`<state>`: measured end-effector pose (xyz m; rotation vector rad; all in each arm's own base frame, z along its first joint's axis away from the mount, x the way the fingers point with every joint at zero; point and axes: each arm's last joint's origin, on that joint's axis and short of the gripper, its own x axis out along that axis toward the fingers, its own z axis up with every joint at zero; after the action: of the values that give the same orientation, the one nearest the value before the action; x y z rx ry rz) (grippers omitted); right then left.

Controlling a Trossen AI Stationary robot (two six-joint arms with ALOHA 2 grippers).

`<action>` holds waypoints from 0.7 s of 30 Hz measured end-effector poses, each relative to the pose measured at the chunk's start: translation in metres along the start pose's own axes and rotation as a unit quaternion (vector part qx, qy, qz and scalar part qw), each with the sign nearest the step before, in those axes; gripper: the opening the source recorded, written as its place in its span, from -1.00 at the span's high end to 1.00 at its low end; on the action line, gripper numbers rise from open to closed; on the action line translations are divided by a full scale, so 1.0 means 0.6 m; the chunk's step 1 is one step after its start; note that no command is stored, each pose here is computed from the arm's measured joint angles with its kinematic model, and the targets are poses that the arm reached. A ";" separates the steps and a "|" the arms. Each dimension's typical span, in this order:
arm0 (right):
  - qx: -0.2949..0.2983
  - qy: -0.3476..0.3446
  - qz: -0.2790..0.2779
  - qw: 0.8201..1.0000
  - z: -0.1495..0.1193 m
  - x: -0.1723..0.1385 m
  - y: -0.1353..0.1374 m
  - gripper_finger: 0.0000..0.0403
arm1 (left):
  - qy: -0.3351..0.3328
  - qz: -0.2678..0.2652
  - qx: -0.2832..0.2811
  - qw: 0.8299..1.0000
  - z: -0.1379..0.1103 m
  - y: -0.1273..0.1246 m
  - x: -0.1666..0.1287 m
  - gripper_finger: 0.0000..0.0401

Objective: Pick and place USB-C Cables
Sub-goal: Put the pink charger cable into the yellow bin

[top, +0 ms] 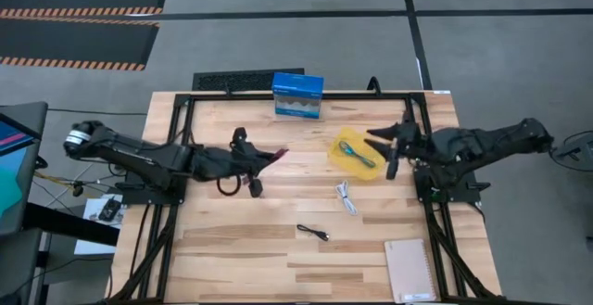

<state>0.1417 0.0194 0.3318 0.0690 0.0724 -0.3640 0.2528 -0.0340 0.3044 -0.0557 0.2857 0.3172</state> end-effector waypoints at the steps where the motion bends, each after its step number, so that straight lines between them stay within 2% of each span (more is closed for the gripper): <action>1: 0.008 -0.014 0.010 1.000 -0.017 -0.002 -0.006 0.27 | -0.009 -0.014 0.004 1.000 0.005 0.003 0.002 0.98; 5: 0.046 -0.080 0.035 0.995 -0.075 -0.010 -0.028 0.29 | -0.039 -0.052 0.010 0.998 0.017 0.018 0.021 0.98; 9: 0.069 -0.131 0.044 0.988 -0.106 -0.014 -0.042 0.33 | -0.082 -0.084 0.015 0.993 0.030 0.039 0.044 0.98; 16: 0.070 -0.146 0.057 0.985 -0.128 -0.007 -0.052 0.36 | -0.173 -0.152 0.019 0.973 0.045 0.068 0.092 0.98; 21: 0.082 -0.148 0.050 0.984 -0.130 -0.001 -0.058 0.36 | -0.208 -0.179 0.024 0.961 0.035 0.085 0.132 0.98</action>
<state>0.1243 -0.0064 0.2526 0.1803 -0.2541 -0.2769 0.3144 0.0400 0.3017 0.0085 -0.1361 -0.0415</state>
